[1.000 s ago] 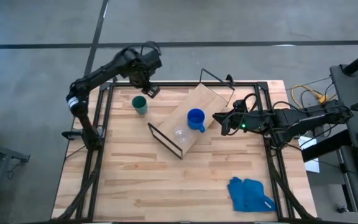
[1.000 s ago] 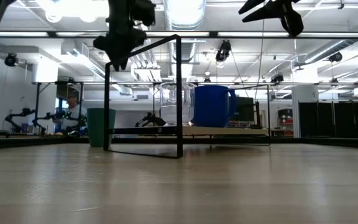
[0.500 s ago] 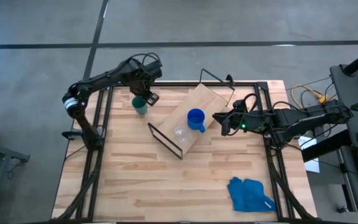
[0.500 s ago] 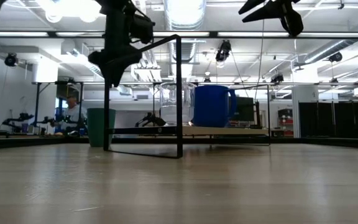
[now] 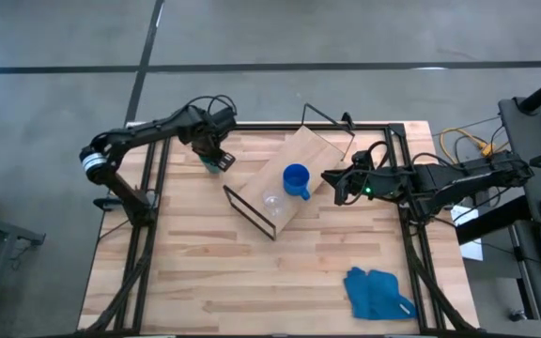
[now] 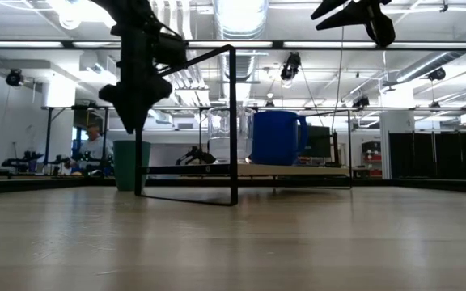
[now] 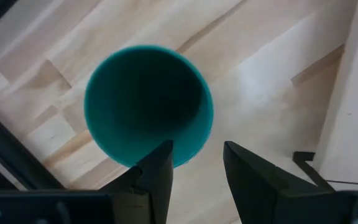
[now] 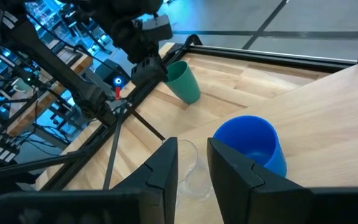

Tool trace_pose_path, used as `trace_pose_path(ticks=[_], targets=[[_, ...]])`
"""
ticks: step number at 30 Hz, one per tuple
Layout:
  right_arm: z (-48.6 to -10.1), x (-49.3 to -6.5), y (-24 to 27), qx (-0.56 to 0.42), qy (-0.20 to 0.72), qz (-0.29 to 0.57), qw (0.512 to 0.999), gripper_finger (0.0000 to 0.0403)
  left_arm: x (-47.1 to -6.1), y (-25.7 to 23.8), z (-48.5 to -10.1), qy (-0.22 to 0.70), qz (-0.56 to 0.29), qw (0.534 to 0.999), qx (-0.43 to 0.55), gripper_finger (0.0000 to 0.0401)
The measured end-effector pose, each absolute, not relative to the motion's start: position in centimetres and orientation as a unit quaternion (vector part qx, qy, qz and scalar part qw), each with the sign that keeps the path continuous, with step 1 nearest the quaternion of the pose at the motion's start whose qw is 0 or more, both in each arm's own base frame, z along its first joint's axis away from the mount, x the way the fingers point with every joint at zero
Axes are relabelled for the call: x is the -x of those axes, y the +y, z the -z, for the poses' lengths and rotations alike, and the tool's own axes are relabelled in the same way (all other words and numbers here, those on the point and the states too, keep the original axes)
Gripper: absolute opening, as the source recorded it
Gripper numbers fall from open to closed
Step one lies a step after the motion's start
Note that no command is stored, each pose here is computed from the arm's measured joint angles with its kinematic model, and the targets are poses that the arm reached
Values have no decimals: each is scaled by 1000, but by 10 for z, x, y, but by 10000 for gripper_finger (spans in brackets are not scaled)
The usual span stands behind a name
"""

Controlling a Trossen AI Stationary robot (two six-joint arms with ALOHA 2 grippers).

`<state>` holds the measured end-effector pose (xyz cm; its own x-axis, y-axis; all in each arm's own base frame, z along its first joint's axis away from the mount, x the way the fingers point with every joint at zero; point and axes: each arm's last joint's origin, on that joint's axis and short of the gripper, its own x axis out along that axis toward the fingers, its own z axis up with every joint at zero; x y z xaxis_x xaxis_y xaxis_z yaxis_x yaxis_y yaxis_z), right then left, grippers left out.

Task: Stack small to large cups/mugs on shelf
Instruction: Put the green cup on the shelf

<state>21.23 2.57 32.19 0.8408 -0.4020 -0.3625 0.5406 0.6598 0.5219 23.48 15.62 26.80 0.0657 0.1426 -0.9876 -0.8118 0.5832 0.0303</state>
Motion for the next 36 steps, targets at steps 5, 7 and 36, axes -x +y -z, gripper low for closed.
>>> trace_pose_path(ticks=[5,7,36], targets=[[-322,-212,26,-320,108,261,904,78,-236,157,-258,577,-354,679,283,128],[-322,-212,26,-320,108,261,904,77,-237,157,-255,574,-354,682,283,128],[-321,-212,26,-320,111,262,904,84,-234,156,-237,577,-354,680,284,127]])
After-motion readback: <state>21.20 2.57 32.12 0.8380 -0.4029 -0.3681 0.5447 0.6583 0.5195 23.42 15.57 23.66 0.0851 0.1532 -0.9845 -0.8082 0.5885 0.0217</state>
